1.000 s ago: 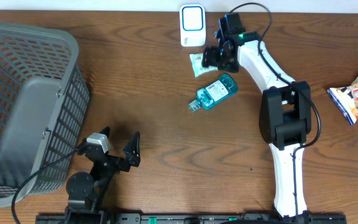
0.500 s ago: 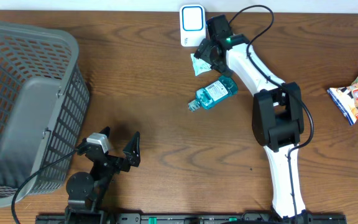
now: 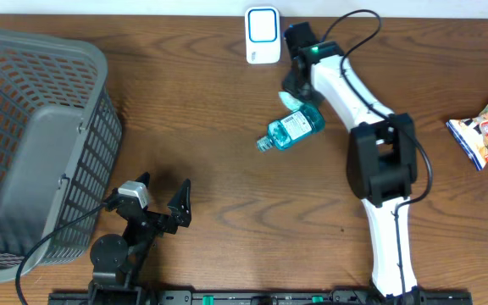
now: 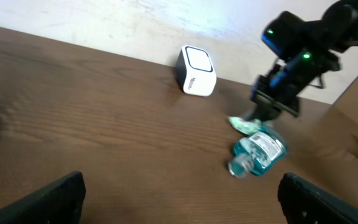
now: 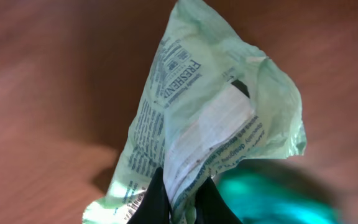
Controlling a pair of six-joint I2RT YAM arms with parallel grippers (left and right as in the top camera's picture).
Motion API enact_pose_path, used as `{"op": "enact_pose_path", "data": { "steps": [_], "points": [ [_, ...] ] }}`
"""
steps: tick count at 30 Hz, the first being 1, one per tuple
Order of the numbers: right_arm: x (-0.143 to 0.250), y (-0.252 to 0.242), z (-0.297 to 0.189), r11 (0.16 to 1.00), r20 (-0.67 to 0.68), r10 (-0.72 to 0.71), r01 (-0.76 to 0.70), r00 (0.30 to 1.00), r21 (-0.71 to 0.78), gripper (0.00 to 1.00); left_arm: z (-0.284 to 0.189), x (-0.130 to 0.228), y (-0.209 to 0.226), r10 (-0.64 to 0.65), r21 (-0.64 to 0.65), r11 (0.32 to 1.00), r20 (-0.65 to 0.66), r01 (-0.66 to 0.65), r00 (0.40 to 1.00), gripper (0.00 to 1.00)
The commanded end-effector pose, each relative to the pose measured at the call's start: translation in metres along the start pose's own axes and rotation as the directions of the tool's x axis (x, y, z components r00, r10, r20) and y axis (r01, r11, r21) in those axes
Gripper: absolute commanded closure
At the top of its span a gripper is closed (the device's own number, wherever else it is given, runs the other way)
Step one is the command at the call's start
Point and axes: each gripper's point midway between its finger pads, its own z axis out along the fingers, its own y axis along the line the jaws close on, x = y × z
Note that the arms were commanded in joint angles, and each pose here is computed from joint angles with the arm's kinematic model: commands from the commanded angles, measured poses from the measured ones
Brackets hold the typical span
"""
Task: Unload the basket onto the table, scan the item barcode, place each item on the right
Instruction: 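Carry the wipes pack to the right table edge and release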
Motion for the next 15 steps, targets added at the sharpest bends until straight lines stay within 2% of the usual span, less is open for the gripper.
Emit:
{"op": "enact_pose_path", "data": {
  "steps": [1,3,6,10,15],
  "points": [
    [-0.061,-0.081,-0.027,0.975,0.145,-0.028,-0.005,0.989,0.221,0.99,0.002,0.015,0.004,-0.011,-0.003,1.0,-0.037,0.011,0.999,0.01],
    [-0.098,-0.135,-0.05,0.95,0.179,-0.016,-0.041,0.984,0.308,0.99,0.002,0.015,0.004,-0.011,-0.003,1.0,-0.037,0.011,0.999,0.01],
    [-0.126,-0.196,-0.055,0.921,0.158,0.02,-0.079,0.987,0.381,0.99,0.002,0.015,0.004,-0.011,-0.003,1.0,-0.037,0.011,0.999,0.01],
    [-0.149,-0.281,-0.052,0.863,0.148,0.16,-0.211,0.976,0.46,0.99,0.002,0.015,0.004,-0.011,-0.003,1.0,-0.037,0.011,0.999,0.01],
    [-0.166,-0.382,-0.058,0.773,0.177,0.339,-0.381,0.924,0.508,0.99,0.002,0.015,0.004,-0.011,-0.003,1.0,-0.037,0.011,0.999,0.01]
  ]
}}
